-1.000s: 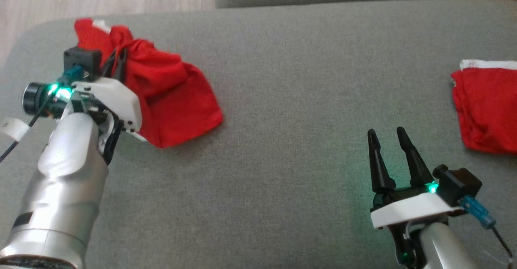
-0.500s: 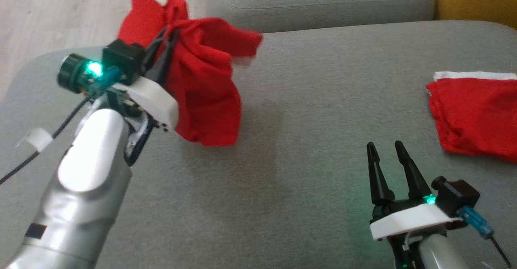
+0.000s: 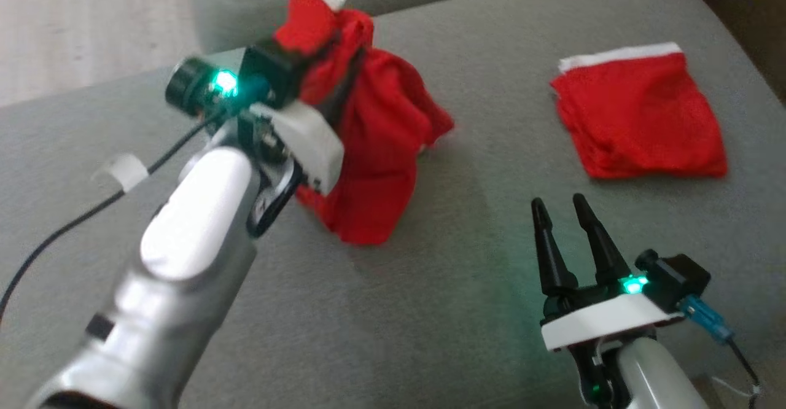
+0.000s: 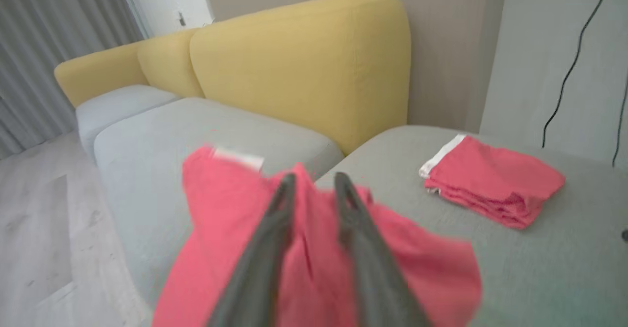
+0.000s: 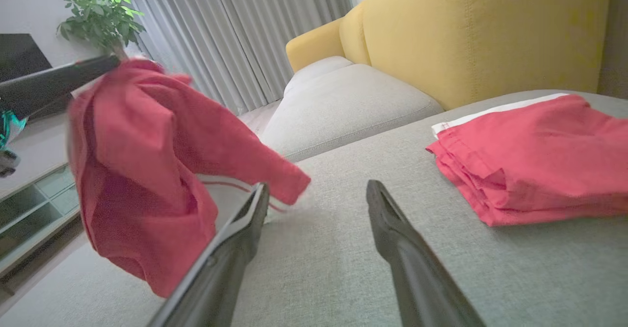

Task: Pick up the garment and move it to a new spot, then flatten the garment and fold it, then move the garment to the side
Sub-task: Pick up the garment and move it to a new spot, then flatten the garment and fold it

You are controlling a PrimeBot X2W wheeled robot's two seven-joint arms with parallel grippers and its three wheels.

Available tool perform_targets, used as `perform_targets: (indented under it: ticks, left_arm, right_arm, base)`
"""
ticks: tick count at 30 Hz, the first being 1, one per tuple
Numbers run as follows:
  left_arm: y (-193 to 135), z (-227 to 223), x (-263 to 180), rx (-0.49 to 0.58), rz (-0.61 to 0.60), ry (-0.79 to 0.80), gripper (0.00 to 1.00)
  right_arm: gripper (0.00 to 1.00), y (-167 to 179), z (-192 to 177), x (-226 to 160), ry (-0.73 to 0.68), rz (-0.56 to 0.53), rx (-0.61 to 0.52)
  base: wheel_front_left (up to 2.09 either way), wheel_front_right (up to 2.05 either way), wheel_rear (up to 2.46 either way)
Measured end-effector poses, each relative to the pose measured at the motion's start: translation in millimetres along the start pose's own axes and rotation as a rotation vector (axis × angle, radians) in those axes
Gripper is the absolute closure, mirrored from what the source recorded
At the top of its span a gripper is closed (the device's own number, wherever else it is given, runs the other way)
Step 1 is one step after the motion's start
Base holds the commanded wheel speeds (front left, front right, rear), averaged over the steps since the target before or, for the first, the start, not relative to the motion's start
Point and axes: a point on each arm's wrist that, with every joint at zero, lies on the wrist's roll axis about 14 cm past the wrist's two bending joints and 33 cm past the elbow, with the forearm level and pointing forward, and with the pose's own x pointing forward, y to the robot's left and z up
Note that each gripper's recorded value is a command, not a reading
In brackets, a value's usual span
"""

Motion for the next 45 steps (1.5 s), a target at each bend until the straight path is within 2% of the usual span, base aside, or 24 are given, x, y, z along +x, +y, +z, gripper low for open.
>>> perform_targets:
  ticks: [6,10,16,23,26,30,36,41,44,45]
  left_arm:
    - [6.8,50.8,36.5,0.01,0.009,-0.212,0.0]
    - [18.8,34.8,34.1,0.002,0.042,-0.205,0.0]
    - [46.3,-2.1,-3.9,-0.031,0.162,-0.179,0.0]
    - [71.8,-56.2,-76.2,-0.126,0.362,-0.13,0.0]
    - [64.9,-92.6,-119.8,-0.201,0.461,-0.085,0.0]
    - [45.9,-119.7,-155.1,-0.267,0.533,-0.055,0.0]
    - [26.6,-130.9,-174.8,-0.335,0.586,-0.055,0.0]
    - [28.2,-123.7,-176.4,-0.348,0.604,-0.089,0.0]
    - [29.6,-126.6,-176.0,-0.353,0.608,-0.082,0.0]
    - [32.3,-128.1,-175.0,-0.356,0.612,-0.079,0.0]
  right_arm:
    - [0.0,-19.6,-2.0,-6.4,0.009,-0.067,0.005]
    - [0.0,-22.2,-3.1,-4.4,0.012,-0.073,0.004]
    - [0.0,-11.5,-1.4,3.6,0.005,-0.032,-0.007]
    - [0.0,4.8,-10.6,10.0,0.03,0.026,-0.025]
    - [0.0,17.4,-14.1,12.6,0.039,0.067,-0.028]
    - [0.0,28.4,-12.5,12.1,0.033,0.101,-0.029]
    - [0.0,33.1,-16.2,6.6,0.044,0.114,-0.028]
    - [0.0,39.9,-21.3,8.9,0.059,0.137,-0.03]
    - [0.0,59.3,-31.6,11.7,0.09,0.197,-0.026]
    - [0.0,79.2,-39.3,16.8,0.113,0.26,-0.027]
  base:
    - [0.0,0.0,0.0]
    - [0.0,0.0,0.0]
    - [0.0,0.0,0.0]
    - [0.0,0.0,0.0]
    - [0.0,0.0,0.0]
    - [0.0,0.0,0.0]
    - [0.0,0.0,0.0]
    - [0.0,0.0,0.0]
    - [0.0,0.0,0.0]
    - [0.0,0.0,0.0]
